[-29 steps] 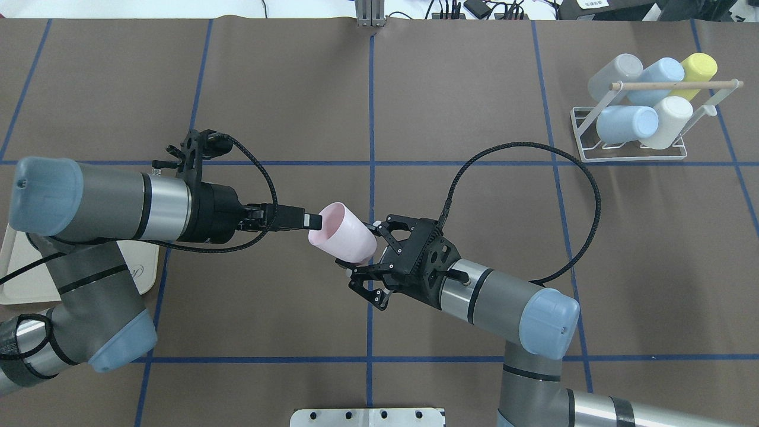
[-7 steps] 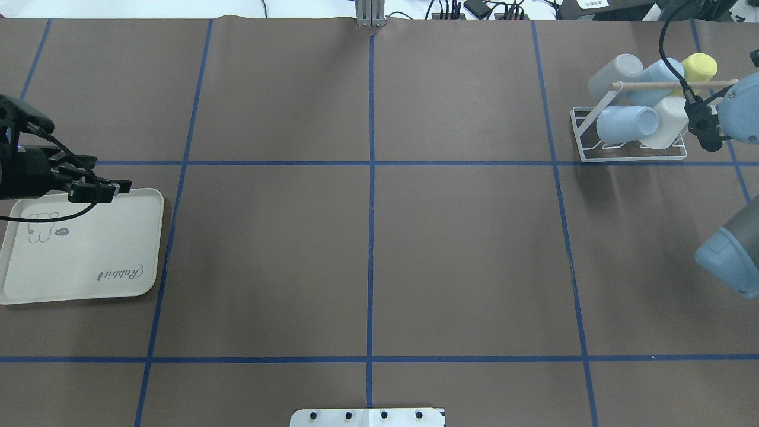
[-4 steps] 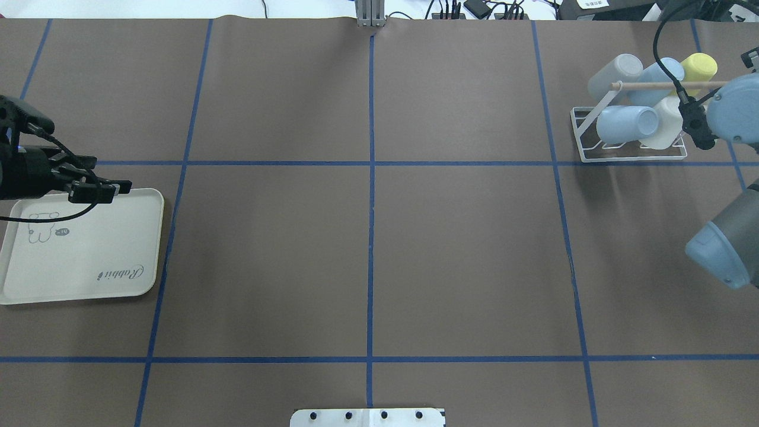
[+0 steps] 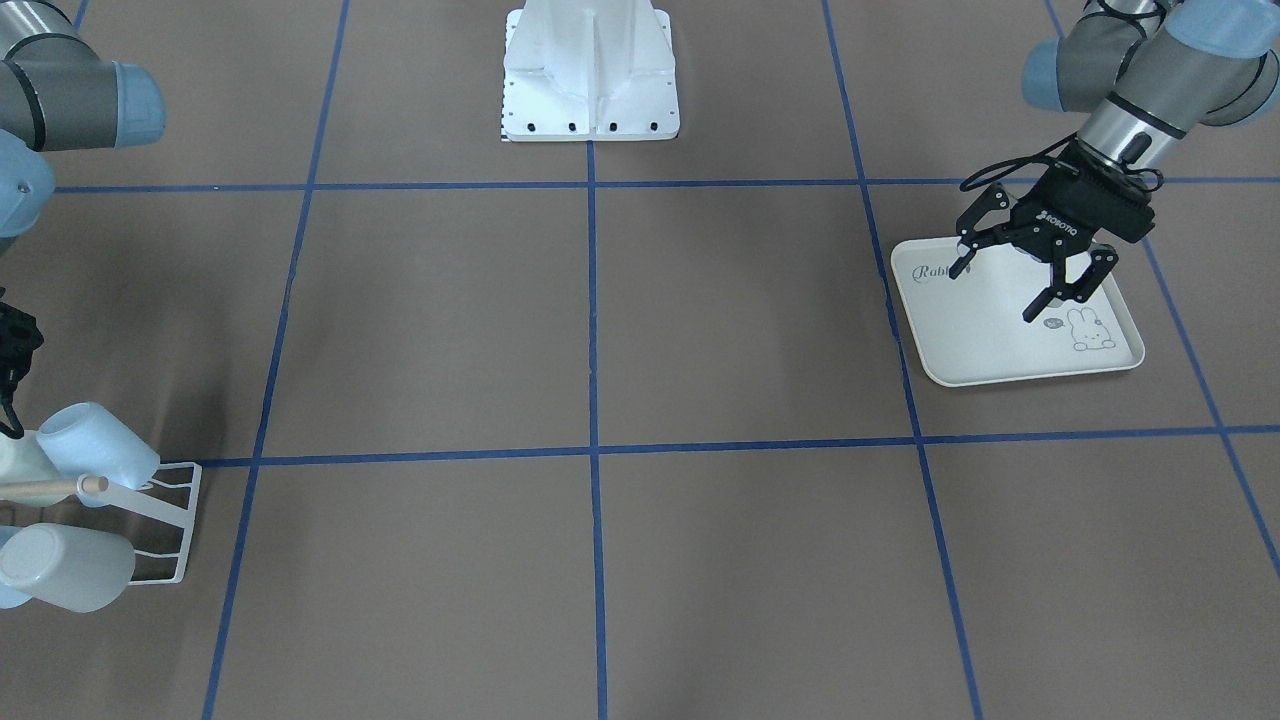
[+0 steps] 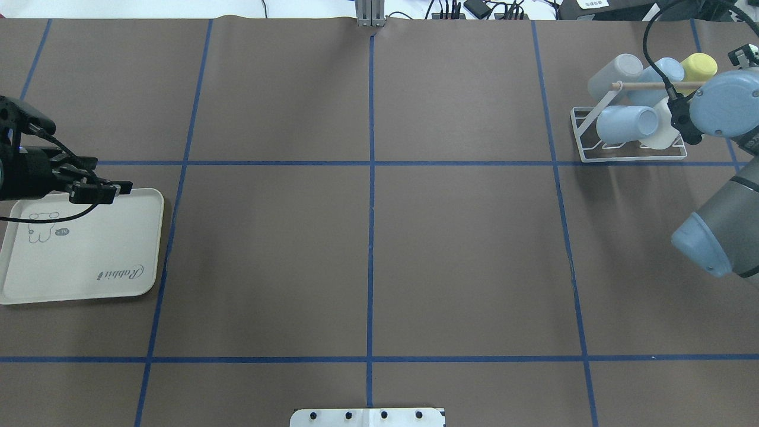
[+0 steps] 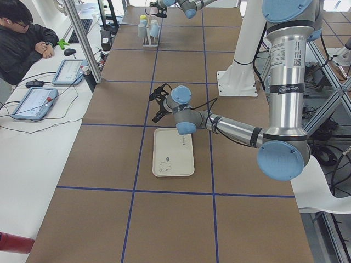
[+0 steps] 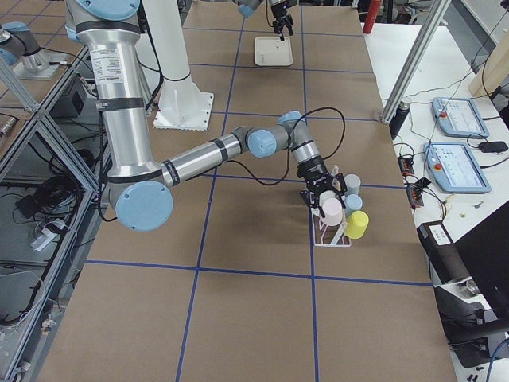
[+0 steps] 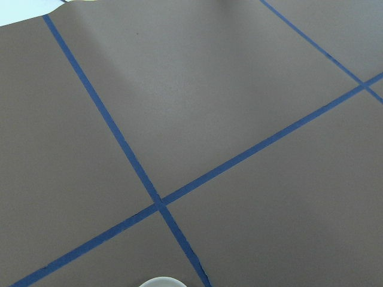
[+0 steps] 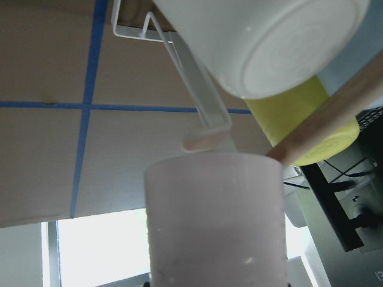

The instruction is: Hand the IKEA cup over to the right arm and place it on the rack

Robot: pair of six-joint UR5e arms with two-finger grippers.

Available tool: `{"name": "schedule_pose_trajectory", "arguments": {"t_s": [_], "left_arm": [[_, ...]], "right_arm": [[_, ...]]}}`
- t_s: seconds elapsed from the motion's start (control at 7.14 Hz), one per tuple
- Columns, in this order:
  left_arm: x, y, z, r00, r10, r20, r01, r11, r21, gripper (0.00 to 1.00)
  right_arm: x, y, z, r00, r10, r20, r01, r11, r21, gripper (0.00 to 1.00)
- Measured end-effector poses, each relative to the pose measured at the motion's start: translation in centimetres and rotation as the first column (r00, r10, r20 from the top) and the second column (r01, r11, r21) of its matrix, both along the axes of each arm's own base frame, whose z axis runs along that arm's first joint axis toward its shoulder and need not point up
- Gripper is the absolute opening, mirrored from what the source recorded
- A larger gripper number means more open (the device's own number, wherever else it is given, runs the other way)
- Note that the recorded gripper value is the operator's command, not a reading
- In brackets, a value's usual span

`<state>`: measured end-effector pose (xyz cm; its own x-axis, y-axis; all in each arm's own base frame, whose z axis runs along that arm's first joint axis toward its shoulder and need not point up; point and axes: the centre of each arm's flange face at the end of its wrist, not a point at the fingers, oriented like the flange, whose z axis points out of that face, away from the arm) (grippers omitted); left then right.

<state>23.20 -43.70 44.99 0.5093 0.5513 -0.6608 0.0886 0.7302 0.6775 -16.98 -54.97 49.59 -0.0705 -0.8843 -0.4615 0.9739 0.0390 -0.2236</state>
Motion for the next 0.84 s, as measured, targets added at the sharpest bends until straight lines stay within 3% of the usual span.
{"name": "schedule_pose_trajectory", "arguments": {"t_s": [0.84], "left_arm": [[0.04, 0.00, -0.02, 1.000, 0.001, 0.000, -0.001, 1.000, 0.000, 1.00]], "right_arm": [[-0.90, 0.41, 0.29, 1.000, 0.011, 0.010, -0.011, 1.000, 0.003, 0.02]]}}
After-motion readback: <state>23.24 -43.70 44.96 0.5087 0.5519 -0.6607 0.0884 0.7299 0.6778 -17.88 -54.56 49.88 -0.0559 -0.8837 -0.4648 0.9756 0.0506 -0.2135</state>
